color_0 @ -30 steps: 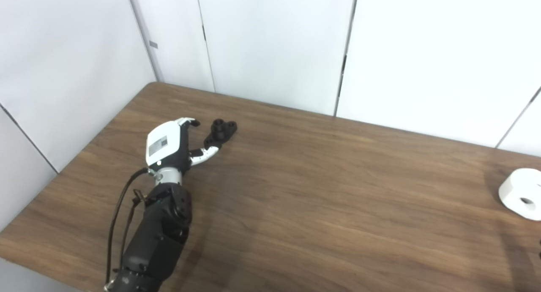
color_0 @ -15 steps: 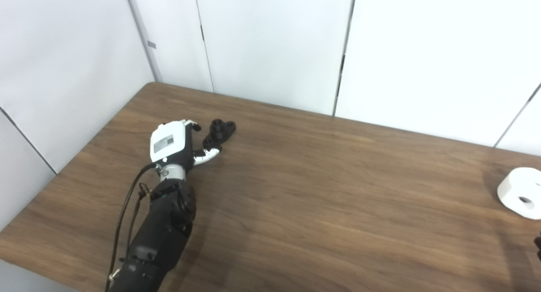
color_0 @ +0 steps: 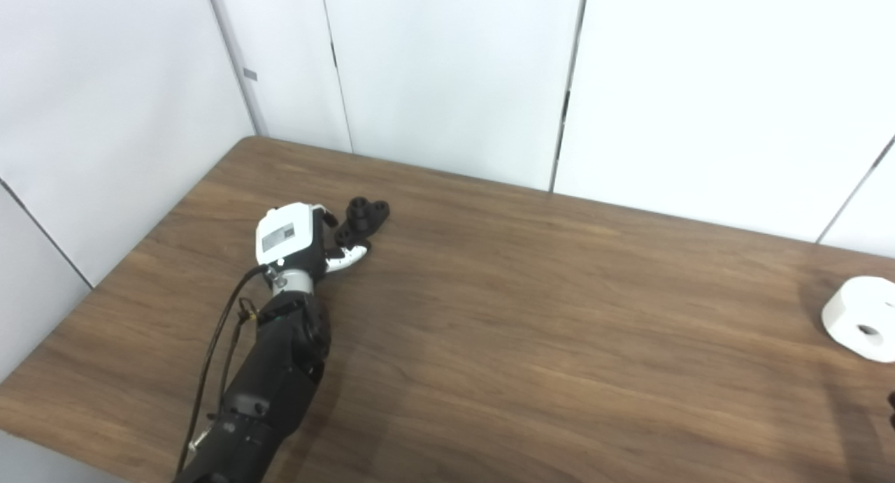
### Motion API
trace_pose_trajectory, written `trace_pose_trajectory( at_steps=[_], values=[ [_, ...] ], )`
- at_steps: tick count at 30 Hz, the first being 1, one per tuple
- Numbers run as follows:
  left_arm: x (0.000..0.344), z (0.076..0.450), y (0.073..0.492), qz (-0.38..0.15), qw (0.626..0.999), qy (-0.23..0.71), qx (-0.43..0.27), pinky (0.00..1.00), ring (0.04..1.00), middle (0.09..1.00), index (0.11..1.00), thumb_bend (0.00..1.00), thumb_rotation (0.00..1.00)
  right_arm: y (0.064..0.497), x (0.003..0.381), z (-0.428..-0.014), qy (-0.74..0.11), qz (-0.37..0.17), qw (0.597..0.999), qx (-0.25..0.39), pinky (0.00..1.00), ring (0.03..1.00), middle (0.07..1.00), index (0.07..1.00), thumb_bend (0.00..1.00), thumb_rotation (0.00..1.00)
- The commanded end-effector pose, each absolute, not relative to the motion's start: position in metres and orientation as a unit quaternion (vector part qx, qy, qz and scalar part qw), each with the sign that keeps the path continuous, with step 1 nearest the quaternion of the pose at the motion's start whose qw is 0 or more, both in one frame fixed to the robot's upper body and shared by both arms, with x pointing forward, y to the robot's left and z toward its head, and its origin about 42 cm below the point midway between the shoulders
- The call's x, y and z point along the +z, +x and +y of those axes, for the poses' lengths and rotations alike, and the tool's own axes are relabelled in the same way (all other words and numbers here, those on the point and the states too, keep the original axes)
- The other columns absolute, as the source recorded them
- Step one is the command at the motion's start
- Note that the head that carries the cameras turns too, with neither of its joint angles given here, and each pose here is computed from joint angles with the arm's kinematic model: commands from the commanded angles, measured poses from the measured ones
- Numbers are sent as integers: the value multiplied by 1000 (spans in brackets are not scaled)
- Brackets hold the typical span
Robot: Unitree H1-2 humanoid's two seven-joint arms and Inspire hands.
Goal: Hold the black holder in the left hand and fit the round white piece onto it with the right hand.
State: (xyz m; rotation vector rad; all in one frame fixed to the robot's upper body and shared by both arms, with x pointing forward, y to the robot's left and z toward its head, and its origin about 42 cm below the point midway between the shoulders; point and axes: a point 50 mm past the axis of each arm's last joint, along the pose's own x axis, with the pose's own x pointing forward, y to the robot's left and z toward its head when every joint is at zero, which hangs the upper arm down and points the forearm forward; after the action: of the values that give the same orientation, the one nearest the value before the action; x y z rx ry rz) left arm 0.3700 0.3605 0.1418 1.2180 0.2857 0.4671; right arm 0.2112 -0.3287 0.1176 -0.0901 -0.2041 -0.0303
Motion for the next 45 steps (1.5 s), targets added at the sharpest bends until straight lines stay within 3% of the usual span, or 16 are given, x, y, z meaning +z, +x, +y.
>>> trace_pose_trajectory(
  at_steps=[1,18,20,23,35,45],
  values=[
    [161,369,382,109,778,572,237,990,909,839,640,760,392,197,97,-321,-26,-73,997,-24,999,956,949,932,723,974],
    [159,369,381,99,787,556,247,956,886,800,574,736,281,196,99,-322,-26,-70,997,-27,988,961,949,934,746,965],
    [159,369,380,93,789,554,251,948,875,791,508,565,121,196,100,-323,-26,-70,997,-26,998,966,953,937,738,972],
    [158,369,380,87,793,547,253,938,871,784,492,524,75,196,100,-323,-25,-70,997,-25,1000,971,956,937,732,974],
    [154,370,375,77,798,544,248,912,852,763,488,519,57,196,100,-323,-31,-70,997,-24,1000,974,960,945,726,984],
    [158,356,365,51,837,501,216,848,850,767,488,517,56,197,101,-323,-29,-68,997,-24,1000,979,964,955,736,986]
  ],
)
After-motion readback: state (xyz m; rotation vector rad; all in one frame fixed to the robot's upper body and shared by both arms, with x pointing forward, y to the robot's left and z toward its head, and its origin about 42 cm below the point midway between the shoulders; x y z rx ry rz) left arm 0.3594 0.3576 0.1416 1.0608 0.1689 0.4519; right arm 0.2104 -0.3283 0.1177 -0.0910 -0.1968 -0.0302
